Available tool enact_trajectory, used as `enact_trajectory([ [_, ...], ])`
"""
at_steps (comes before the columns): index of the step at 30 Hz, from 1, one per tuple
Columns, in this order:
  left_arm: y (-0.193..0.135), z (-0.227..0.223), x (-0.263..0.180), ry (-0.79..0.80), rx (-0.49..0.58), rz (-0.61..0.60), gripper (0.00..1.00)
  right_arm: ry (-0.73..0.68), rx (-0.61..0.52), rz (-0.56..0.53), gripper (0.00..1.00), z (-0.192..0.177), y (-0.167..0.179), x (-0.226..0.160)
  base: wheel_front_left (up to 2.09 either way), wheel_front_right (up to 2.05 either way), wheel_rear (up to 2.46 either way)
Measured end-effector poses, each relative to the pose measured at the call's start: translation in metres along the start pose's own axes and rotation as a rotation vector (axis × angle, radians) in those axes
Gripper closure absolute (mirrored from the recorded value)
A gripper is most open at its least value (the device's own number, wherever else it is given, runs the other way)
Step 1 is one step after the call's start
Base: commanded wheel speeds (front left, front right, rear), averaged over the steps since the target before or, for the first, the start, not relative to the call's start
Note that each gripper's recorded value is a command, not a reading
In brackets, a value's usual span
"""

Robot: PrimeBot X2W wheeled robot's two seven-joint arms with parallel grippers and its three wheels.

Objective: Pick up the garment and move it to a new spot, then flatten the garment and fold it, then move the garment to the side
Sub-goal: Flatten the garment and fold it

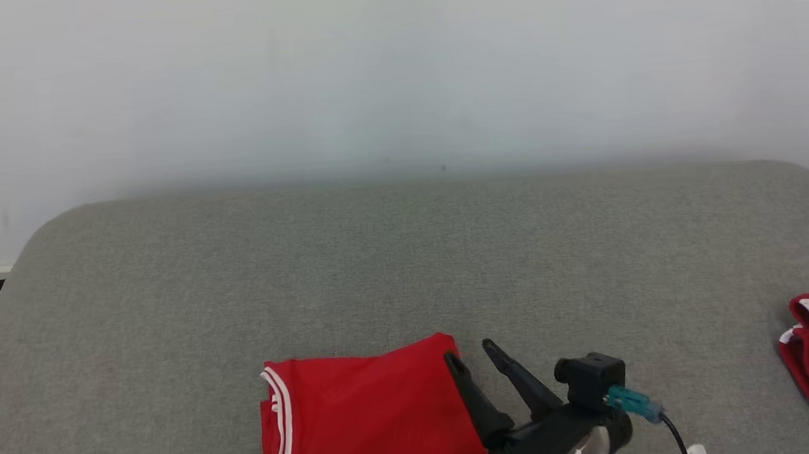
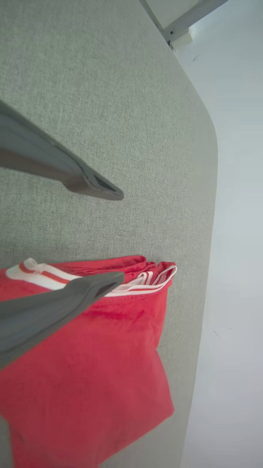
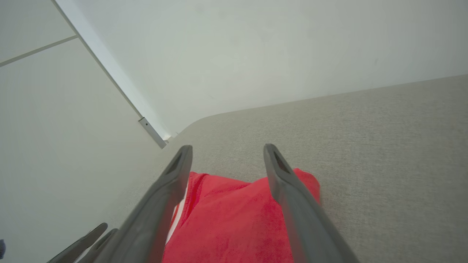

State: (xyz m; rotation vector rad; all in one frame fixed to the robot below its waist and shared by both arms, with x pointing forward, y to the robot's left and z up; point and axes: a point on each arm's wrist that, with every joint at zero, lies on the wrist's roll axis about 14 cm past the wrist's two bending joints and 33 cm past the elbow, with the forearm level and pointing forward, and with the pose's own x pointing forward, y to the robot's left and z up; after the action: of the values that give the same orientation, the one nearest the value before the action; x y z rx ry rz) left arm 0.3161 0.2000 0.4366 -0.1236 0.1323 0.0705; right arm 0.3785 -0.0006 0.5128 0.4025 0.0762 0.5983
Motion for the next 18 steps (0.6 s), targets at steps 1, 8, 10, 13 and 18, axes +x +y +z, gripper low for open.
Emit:
enact_trajectory([
  [1, -0.001, 0.000, 0.001, 0.000, 0.001, -0.005, 0.00, -0.001, -0.004, -0.034, 0.00, -0.002, -0.009, -0.006, 0.00, 0.00, 0.00],
  [8, -0.012, 0.002, 0.012, 0.003, -0.008, -0.032, 0.00, 0.008, -0.116, -0.217, 0.00, -0.007, -0.063, -0.046, 0.00, 0.00, 0.00],
  [10, -0.016, 0.001, 0.015, 0.006, -0.006, -0.044, 0.00, 0.007, -0.124, -0.267, 0.00, -0.008, -0.076, -0.058, 0.00, 0.00, 0.00],
  [13, -0.020, 0.002, 0.020, 0.007, -0.004, -0.055, 0.00, -0.002, -0.161, -0.317, 0.00, -0.004, -0.089, -0.072, 0.00, 0.00, 0.00],
  [18, -0.029, 0.006, 0.028, -0.002, 0.002, -0.078, 0.00, -0.023, -0.214, -0.390, 0.00, 0.004, -0.105, -0.093, 0.00, 0.00, 0.00],
])
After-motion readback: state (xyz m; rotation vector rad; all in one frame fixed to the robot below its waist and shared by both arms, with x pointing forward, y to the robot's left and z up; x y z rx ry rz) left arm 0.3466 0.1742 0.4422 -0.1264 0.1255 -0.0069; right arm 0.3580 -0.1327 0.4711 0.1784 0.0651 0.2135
